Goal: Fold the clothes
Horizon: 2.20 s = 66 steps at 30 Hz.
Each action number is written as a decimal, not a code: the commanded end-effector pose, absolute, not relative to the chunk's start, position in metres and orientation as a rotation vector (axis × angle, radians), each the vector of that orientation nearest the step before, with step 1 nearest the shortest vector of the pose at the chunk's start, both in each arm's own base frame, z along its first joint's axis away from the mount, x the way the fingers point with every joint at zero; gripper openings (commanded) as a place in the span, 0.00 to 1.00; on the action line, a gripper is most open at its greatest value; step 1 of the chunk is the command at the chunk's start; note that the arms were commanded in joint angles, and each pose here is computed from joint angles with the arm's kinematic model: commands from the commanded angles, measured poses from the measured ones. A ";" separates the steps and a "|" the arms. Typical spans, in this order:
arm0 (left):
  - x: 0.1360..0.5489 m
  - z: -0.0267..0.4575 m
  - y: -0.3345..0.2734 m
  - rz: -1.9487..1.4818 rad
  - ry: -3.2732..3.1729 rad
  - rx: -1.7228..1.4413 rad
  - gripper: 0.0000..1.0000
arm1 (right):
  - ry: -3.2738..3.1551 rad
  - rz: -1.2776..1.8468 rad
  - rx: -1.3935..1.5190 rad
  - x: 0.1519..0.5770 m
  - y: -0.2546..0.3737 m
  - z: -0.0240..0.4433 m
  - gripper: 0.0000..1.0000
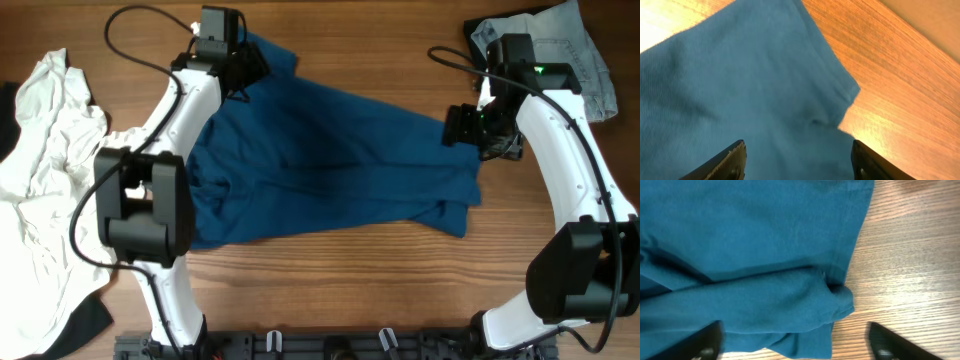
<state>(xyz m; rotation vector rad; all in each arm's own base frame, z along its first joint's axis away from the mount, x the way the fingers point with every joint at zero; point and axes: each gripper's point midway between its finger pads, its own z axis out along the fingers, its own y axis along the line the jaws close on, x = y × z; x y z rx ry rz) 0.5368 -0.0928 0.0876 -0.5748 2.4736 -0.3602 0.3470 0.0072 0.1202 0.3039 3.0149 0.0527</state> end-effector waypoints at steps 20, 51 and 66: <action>0.520 -0.052 -0.075 -0.182 2.707 -0.623 0.25 | 2.926 0.070 0.116 0.329 0.026 0.171 1.00; 0.655 0.045 -0.018 -0.276 2.197 -0.634 0.61 | 2.863 0.163 -0.045 0.359 0.043 0.159 1.00; 0.650 0.084 -0.042 -0.317 2.378 -0.579 0.75 | 2.893 0.175 -0.213 0.345 0.074 0.158 1.00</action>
